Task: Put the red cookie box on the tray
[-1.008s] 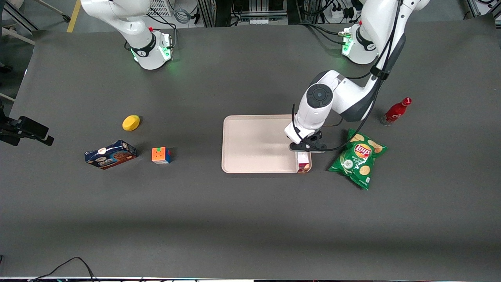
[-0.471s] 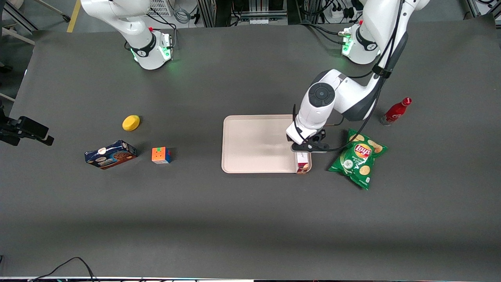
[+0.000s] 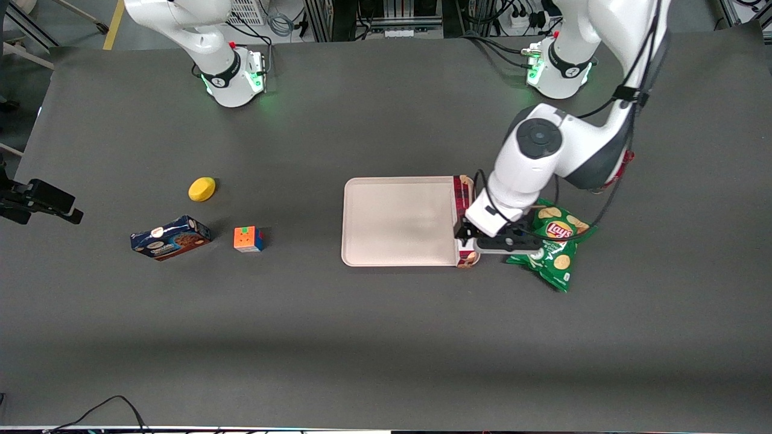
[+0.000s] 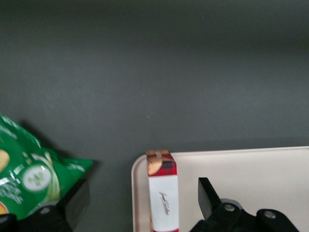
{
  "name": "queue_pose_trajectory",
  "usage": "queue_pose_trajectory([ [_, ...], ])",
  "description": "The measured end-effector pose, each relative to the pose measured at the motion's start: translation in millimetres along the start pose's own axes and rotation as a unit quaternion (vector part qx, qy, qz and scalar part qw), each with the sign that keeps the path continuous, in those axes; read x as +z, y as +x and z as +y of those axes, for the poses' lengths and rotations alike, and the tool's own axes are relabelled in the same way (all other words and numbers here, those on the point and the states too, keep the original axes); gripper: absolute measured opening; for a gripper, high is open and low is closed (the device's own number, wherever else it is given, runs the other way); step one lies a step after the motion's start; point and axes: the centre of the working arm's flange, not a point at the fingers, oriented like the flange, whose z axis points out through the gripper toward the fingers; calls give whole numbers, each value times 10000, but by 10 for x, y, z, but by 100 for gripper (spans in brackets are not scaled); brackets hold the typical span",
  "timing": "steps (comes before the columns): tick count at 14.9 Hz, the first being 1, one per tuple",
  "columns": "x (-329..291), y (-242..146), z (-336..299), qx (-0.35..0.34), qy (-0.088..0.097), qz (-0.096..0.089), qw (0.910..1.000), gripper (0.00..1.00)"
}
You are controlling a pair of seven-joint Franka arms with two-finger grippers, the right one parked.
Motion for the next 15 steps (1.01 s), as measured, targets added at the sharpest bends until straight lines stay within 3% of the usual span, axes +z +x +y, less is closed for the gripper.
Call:
queue_pose_trajectory([
  [4,-380,477,-512,-27,65,442,9990,100],
  [5,-504,571,-685,-59,129,480,9987,100],
  [6,-647,653,-886,-90,209,422,9988,100],
  [10,-1410,875,-1789,317,546,-197,9978,100],
  [15,-2132,766,-2502,433,766,-611,9942,100],
])
